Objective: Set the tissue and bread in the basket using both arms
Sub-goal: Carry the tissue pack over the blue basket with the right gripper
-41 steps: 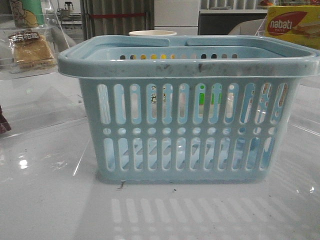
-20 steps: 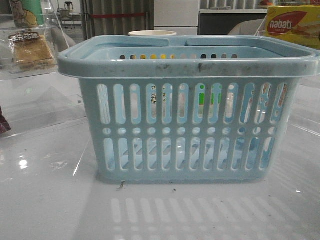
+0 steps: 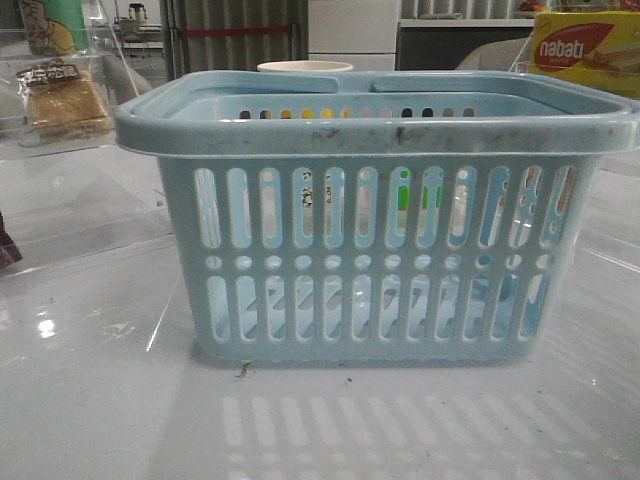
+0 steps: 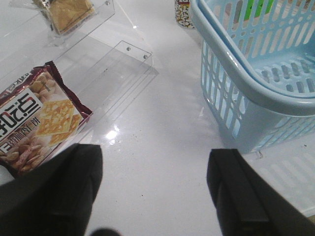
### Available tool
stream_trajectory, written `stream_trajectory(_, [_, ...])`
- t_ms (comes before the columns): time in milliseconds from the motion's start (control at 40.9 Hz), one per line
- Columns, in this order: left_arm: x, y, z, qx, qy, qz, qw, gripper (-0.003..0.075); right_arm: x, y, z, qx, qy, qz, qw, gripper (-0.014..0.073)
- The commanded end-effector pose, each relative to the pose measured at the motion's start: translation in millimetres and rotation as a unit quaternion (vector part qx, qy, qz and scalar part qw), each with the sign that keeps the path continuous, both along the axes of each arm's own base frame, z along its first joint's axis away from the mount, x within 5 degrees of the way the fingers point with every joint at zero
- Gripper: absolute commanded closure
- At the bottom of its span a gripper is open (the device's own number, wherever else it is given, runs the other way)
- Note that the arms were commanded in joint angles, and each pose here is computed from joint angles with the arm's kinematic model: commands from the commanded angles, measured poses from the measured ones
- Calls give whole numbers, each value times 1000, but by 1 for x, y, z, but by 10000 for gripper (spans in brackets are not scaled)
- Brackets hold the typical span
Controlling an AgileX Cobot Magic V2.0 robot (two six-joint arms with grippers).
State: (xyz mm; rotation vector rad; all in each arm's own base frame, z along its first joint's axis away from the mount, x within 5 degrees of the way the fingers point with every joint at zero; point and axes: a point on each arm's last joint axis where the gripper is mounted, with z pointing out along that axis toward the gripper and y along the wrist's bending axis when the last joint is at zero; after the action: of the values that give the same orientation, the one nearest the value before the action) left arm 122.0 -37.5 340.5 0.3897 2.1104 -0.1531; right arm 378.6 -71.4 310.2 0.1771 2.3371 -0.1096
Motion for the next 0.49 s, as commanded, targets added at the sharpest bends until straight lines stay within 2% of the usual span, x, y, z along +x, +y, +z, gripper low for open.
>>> stream_trajectory(0, [3, -2, 15, -15, -49, -2, 999, 213, -21, 6, 61, -1, -101, -1, 995, 402])
stream_trajectory(220, [3, -2, 15, -15, -49, -2, 999, 213, -64, 44, 112, -2, -153, 47, 987, 402])
stream_trajectory(318, [3, -2, 15, -15, -49, -2, 999, 213, -82, 73, 128, 4, -171, 93, 981, 402])
stream_trajectory(465, [3, -2, 15, -15, -49, -2, 999, 213, -98, 120, 138, 18, -182, 174, 968, 402])
